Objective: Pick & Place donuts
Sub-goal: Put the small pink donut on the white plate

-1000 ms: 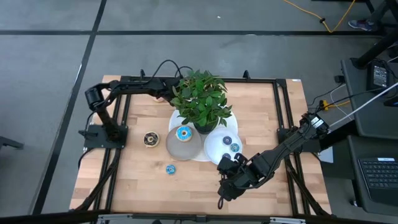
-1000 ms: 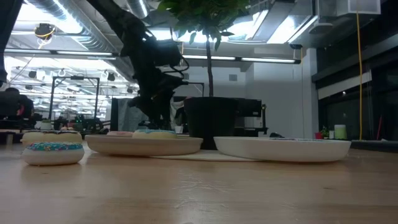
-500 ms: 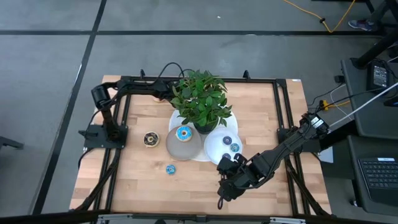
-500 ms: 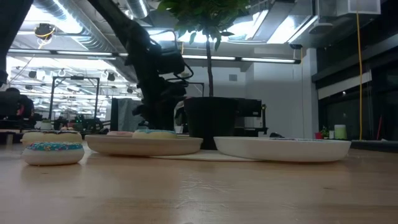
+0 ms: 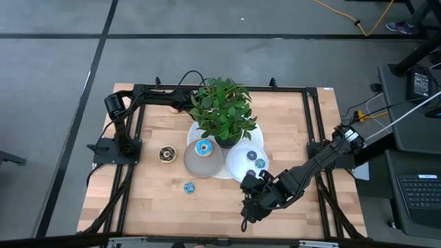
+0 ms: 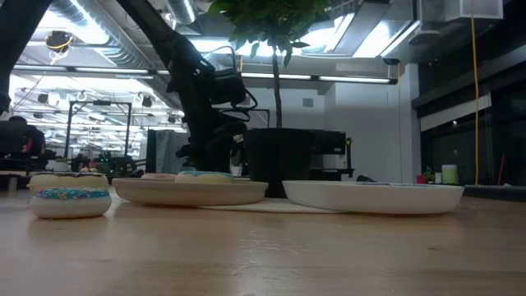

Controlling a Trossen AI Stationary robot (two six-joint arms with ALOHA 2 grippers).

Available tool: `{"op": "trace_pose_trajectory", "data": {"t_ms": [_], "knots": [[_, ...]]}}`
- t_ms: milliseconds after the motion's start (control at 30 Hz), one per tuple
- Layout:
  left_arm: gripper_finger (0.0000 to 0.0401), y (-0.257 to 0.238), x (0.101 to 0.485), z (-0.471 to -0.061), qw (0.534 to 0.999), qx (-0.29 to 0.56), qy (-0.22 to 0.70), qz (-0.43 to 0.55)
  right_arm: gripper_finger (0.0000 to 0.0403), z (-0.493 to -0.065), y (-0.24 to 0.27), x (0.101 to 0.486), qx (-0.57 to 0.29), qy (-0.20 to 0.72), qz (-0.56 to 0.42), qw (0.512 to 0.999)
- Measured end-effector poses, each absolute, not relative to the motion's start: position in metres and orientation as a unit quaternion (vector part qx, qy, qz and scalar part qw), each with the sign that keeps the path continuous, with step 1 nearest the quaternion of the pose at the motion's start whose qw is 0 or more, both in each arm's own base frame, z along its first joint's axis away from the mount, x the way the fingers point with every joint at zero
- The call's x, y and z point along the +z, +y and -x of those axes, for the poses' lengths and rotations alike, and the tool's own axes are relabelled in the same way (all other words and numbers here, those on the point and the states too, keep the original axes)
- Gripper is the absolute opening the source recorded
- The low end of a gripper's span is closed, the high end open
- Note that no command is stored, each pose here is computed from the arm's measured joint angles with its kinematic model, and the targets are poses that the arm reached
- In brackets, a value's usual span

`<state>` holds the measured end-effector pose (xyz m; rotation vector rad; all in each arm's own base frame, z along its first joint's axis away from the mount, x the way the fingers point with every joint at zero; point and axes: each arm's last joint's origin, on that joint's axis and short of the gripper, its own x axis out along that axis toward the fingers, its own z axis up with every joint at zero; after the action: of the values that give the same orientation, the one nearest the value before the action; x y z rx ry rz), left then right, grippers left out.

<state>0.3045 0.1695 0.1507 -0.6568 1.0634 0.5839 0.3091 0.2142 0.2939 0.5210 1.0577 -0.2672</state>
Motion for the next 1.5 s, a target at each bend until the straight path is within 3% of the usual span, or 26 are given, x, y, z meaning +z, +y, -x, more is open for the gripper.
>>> {"op": "trace_pose_trajectory", "data": {"t_ms": [367,800,1200,1500], "knots": [[0.0111,0.171,0.149,-0.304,0.769,0.27,0.493,0.305,0.0204,-0.309,0.214,0.294,-0.126,0.497,-0.245,0.823],[0.0094,0.169,0.143,-0.306,0.766,0.266,0.5,0.304,0.0204,-0.309,0.214,0.294,-0.126,0.497,-0.245,0.823],[0.0021,0.169,0.143,-0.306,0.766,0.267,0.499,0.305,0.0204,-0.309,0.214,0.294,-0.126,0.497,-0.245,0.823],[0.0014,0.169,0.162,-0.299,0.766,0.281,0.483,0.318,0.0204,-0.309,0.214,0.294,-0.126,0.497,-0.245,0.823]]}}
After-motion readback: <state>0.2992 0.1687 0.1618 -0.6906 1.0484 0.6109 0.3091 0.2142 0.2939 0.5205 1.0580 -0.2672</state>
